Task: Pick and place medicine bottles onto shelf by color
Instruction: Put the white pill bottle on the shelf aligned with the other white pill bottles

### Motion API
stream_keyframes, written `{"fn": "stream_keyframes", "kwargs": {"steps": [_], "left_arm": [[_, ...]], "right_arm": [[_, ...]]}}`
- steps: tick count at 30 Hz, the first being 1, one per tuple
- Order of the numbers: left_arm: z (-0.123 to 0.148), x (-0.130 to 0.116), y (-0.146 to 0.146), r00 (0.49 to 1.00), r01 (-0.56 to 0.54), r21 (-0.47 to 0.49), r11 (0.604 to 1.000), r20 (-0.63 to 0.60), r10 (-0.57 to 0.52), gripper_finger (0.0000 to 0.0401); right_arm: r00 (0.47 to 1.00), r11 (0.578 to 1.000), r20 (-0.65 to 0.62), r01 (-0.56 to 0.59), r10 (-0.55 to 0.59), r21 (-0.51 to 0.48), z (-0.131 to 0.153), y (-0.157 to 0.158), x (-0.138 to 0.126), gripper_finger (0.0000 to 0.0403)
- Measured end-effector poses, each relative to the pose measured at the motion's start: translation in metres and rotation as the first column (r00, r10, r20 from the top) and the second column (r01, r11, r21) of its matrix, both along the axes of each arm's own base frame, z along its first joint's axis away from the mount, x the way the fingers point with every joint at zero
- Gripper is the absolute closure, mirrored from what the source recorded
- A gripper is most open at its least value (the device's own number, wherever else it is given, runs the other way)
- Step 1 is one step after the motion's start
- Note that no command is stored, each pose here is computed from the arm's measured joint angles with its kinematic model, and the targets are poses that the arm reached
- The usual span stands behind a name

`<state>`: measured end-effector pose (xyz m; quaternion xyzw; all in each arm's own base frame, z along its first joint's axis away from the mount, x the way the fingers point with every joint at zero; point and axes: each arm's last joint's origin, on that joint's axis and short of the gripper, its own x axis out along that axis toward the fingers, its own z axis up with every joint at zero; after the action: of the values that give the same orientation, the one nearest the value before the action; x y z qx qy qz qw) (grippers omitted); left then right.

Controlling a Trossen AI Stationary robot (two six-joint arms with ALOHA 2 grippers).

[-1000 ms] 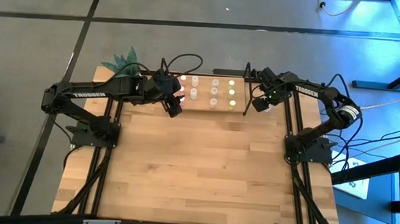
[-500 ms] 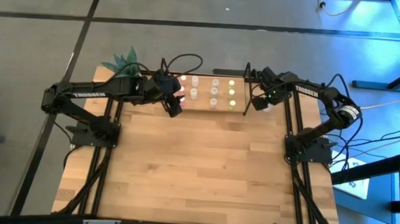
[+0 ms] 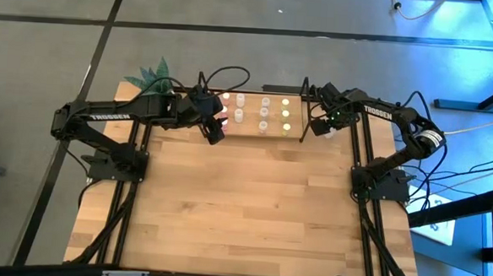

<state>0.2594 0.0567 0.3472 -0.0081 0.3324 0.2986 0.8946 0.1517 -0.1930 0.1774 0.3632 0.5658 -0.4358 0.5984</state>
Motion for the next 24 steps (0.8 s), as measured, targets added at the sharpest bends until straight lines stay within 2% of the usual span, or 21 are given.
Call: {"fn": "stream_keyframes", "kwargs": {"steps": [7, 15, 24], "left_arm": [[0.0, 0.0, -0.0001, 1.0, 0.0, 0.0, 1.0, 0.0, 0.0, 0.0192], [0.0, 0.0, 0.0, 1.0, 0.0, 0.0, 1.0, 0.0, 0.0, 0.0192], [0.0, 0.0, -0.0001, 1.0, 0.001, 0.0, 1.0, 0.0, -0.001, 0.0192]], "right_arm": [[1.0, 1.0, -0.006, -0.018, 0.018, 0.004, 0.0, 0.0004, -0.0003, 0.0187], [1.0, 1.0, -0.007, 0.001, -0.001, 0.008, 0.0001, 0.0008, -0.0007, 0.0261], [0.999, 0.999, -0.041, -0.011, 0.013, 0.05, 0.0021, 0.0078, -0.003, 0.0259]]}}
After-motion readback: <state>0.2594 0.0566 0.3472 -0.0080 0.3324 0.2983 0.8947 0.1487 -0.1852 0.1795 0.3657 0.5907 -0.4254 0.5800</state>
